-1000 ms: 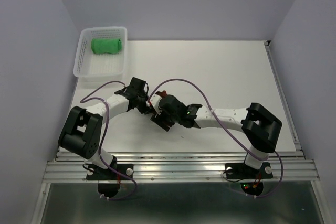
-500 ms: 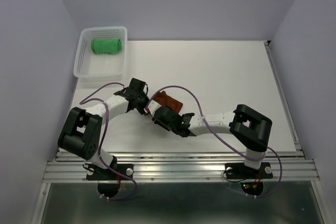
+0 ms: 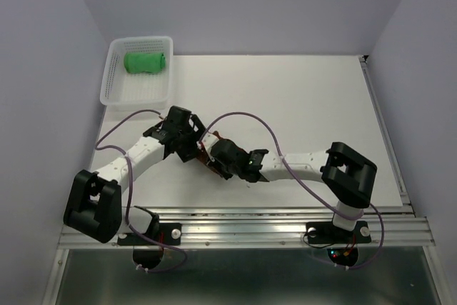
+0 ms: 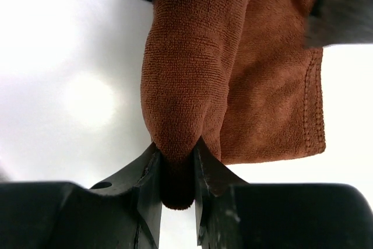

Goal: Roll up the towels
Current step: Roll the towel

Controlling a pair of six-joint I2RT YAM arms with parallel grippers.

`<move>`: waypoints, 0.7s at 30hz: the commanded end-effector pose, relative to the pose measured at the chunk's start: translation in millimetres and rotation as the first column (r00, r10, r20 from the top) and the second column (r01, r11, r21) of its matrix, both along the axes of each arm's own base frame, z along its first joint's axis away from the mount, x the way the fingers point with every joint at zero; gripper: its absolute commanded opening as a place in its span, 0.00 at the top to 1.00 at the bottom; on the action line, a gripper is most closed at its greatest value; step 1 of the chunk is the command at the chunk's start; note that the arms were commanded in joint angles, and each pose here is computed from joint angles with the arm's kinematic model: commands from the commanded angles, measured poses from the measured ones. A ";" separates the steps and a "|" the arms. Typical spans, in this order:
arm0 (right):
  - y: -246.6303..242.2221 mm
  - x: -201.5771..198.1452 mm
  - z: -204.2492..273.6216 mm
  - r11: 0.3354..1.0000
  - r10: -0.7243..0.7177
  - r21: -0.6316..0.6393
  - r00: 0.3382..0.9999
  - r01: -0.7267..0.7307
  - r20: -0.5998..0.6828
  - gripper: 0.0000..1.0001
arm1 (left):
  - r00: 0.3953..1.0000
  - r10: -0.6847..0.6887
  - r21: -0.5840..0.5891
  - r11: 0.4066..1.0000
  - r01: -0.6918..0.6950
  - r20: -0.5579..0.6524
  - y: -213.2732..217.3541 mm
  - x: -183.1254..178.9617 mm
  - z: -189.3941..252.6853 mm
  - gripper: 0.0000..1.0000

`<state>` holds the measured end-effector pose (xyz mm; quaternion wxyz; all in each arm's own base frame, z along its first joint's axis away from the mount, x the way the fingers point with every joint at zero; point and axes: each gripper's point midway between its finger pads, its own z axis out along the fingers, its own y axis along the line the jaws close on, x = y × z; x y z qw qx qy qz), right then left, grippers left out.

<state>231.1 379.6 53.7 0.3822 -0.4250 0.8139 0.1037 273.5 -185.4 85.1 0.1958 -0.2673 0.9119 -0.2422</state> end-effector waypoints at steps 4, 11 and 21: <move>15.1 -26.0 22.8 0.987 0.078 0.155 0.952 -0.033 -0.295 0.91 | 0.998 0.004 0.057 0.998 -0.008 0.055 13.8 -5.4 23.4 0.06; 5.5 -4.5 26.2 0.961 0.089 0.269 0.854 0.061 -0.513 0.90 | 0.997 0.036 0.078 0.996 -0.042 0.067 24.7 -8.3 21.7 0.03; -0.4 13.1 21.2 0.909 0.190 0.375 0.619 0.181 -0.762 0.94 | 0.998 0.023 0.056 0.998 -0.026 0.053 23.1 -10.8 9.5 0.03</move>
